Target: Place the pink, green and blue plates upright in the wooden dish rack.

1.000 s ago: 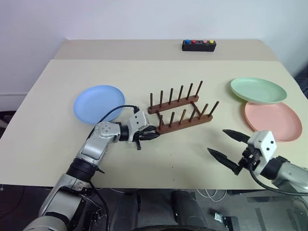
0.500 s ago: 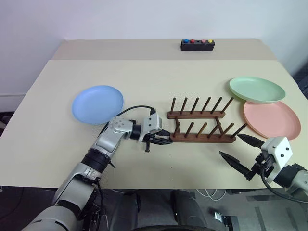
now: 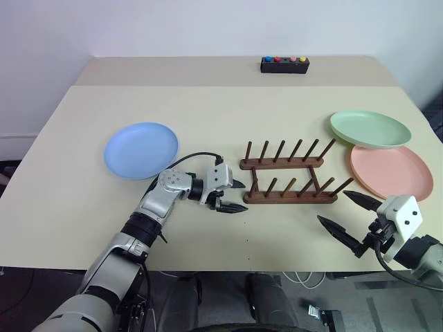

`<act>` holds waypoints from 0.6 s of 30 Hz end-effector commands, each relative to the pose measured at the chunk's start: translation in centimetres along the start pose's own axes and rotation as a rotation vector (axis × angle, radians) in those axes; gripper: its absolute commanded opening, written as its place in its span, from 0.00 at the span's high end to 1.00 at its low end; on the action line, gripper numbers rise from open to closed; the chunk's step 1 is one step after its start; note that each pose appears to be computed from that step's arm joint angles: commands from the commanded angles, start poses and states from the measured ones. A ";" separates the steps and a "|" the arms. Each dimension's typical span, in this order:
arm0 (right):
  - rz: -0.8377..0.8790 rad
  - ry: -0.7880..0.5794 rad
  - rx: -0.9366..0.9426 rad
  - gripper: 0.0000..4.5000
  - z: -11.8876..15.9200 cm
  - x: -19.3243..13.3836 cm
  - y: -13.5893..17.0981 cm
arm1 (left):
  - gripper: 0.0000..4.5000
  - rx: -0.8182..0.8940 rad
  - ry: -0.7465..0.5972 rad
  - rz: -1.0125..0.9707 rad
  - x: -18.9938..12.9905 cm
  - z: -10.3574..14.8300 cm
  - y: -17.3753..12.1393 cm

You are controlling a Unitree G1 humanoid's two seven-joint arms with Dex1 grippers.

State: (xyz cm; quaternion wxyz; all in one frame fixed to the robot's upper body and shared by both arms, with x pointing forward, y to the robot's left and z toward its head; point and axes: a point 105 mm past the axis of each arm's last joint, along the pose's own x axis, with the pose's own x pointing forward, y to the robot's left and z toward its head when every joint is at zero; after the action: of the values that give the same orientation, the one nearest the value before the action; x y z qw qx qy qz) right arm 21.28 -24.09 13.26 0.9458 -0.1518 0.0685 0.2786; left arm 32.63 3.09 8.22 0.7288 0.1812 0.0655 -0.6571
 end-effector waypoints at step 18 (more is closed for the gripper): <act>0.040 0.131 -0.002 0.99 -1.3 -0.6 0.4 | 1.00 -0.079 -0.028 -0.028 -3.9 1.3 -2.7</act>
State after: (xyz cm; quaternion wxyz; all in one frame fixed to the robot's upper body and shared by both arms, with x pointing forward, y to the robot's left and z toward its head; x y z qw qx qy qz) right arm 20.44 -24.81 11.47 0.9351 -0.1590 0.1419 0.2830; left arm 29.52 6.30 9.18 0.7289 0.1387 0.1039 -0.6623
